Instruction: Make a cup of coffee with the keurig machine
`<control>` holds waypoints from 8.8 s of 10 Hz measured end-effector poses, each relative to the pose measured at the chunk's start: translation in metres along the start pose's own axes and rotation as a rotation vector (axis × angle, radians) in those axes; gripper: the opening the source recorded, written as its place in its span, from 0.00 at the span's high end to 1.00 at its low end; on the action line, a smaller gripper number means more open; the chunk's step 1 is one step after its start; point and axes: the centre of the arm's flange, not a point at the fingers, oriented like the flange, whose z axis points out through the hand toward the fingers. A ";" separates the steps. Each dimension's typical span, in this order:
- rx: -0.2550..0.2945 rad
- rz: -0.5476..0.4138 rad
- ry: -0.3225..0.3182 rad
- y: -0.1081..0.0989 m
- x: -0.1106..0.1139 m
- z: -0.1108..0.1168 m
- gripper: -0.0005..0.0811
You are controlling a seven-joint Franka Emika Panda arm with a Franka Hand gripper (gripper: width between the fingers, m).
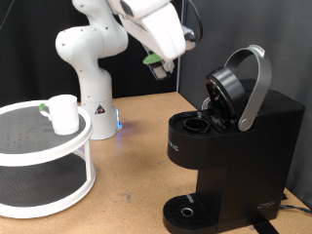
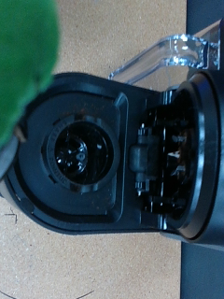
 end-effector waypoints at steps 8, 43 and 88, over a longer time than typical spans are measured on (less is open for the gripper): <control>0.037 -0.039 -0.023 -0.004 0.016 0.065 0.44; 0.040 -0.027 0.045 -0.008 0.022 0.105 0.01; 0.109 -0.067 0.172 -0.165 0.173 0.080 0.60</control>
